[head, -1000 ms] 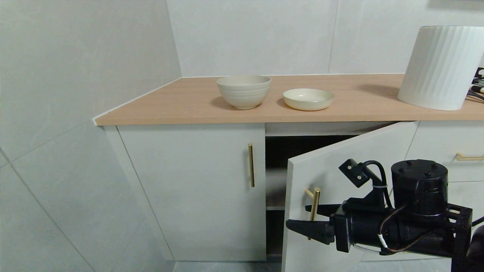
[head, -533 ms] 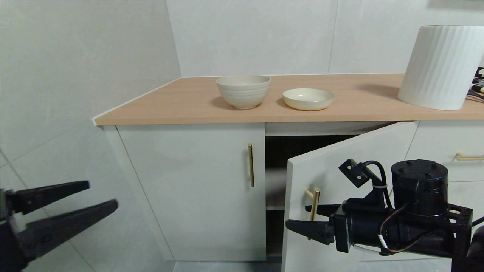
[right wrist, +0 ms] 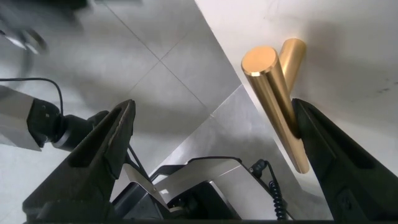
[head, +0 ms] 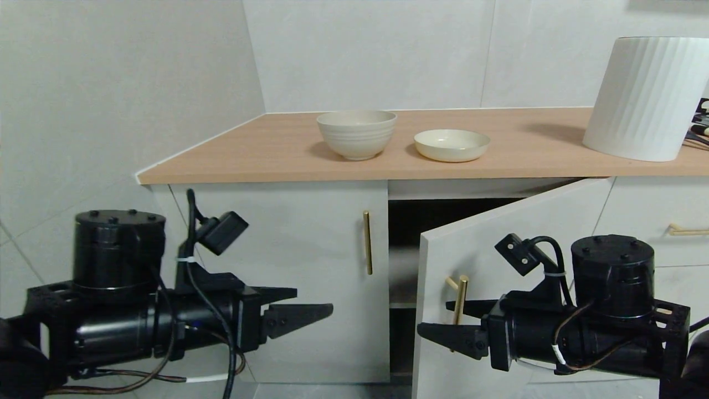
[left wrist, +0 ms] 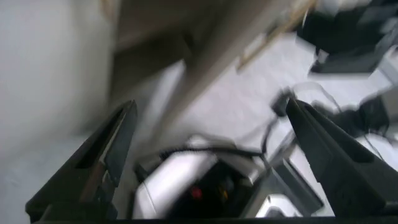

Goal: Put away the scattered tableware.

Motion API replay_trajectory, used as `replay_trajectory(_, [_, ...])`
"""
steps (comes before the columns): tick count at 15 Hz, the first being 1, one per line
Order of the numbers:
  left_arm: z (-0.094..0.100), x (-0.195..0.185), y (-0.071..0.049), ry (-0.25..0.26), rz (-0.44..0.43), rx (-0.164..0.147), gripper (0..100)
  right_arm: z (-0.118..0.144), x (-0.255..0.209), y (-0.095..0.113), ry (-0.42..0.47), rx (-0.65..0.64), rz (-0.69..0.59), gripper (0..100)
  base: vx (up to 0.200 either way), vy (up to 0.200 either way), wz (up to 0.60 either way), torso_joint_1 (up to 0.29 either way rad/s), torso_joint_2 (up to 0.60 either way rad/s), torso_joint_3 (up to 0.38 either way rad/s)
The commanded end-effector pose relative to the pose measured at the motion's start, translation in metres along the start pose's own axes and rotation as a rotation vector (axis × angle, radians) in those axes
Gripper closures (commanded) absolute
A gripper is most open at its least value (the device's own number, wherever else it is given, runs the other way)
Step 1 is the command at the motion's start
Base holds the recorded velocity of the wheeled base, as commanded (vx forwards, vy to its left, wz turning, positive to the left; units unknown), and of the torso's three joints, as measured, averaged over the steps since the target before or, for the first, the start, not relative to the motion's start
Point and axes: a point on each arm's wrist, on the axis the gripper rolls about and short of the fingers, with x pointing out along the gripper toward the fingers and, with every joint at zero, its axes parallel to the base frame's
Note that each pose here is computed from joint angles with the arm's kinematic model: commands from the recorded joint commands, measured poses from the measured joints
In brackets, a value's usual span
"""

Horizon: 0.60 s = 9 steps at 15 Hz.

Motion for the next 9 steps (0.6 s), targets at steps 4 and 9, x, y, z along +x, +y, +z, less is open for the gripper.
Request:
replay_trajectory(4, [-0.017,0.031,0.006,0.103,-0.023,-0.059,100,-0.003,0.003,-0.003,0.018,0.009,-0.007,0,0.000,0.000,0.00,0.000,0.00,0.000])
replay_trajectory(9, [-0.001,0.074,0.020,0.016,-0.061,0.003,100,-0.004,0.003,-0.002,0.019,0.009,-0.006,0,0.000,0.000,0.00,0.000,0.00,0.000])
